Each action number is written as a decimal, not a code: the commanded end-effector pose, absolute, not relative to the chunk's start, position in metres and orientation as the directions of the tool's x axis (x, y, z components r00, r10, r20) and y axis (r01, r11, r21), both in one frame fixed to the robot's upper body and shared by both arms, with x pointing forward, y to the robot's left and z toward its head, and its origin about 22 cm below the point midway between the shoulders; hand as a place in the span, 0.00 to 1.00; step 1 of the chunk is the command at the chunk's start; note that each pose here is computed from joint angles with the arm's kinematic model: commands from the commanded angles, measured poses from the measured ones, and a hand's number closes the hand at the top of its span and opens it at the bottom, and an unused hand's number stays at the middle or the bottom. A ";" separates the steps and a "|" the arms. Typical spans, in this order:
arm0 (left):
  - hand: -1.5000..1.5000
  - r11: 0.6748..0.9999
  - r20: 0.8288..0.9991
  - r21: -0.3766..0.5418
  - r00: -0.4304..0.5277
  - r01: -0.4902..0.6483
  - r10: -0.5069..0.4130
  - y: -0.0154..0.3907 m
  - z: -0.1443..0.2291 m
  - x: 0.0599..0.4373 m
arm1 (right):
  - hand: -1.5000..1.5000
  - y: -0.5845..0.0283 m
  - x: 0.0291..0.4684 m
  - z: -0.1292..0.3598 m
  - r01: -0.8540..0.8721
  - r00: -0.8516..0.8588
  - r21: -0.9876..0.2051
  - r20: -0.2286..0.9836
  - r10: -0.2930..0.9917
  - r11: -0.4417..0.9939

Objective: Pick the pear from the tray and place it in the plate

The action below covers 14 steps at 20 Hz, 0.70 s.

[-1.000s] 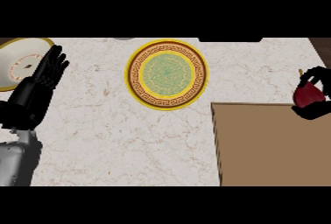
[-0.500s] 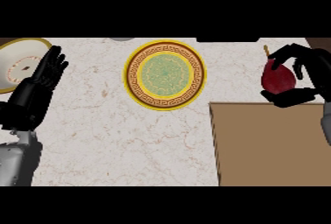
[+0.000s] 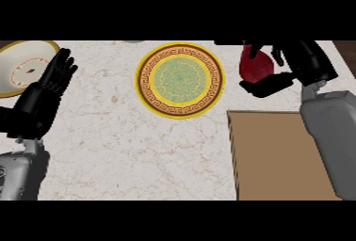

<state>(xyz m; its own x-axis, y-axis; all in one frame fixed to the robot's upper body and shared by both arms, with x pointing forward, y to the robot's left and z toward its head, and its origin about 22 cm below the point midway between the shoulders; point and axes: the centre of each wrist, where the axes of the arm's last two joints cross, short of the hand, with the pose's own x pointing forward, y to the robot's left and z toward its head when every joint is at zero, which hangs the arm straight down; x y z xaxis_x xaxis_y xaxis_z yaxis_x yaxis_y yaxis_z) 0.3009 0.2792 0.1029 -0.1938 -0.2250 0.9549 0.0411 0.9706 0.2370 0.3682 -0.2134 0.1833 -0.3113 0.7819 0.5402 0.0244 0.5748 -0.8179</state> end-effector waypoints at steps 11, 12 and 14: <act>0.50 0.971 0.957 0.229 -0.197 0.065 -0.212 0.273 0.106 0.307 | 1.00 -0.073 0.425 0.169 -0.083 -0.266 -0.798 0.595 0.758 0.597; 0.50 0.970 0.953 0.234 -0.213 0.071 -0.215 0.280 0.096 0.304 | 1.00 -0.073 0.428 0.149 -0.061 -0.268 -0.809 0.577 0.772 0.584; 0.50 0.972 0.953 0.226 -0.222 0.058 -0.208 0.261 0.120 0.304 | 1.00 -0.060 0.427 0.140 -0.061 -0.247 -0.825 0.557 0.793 0.561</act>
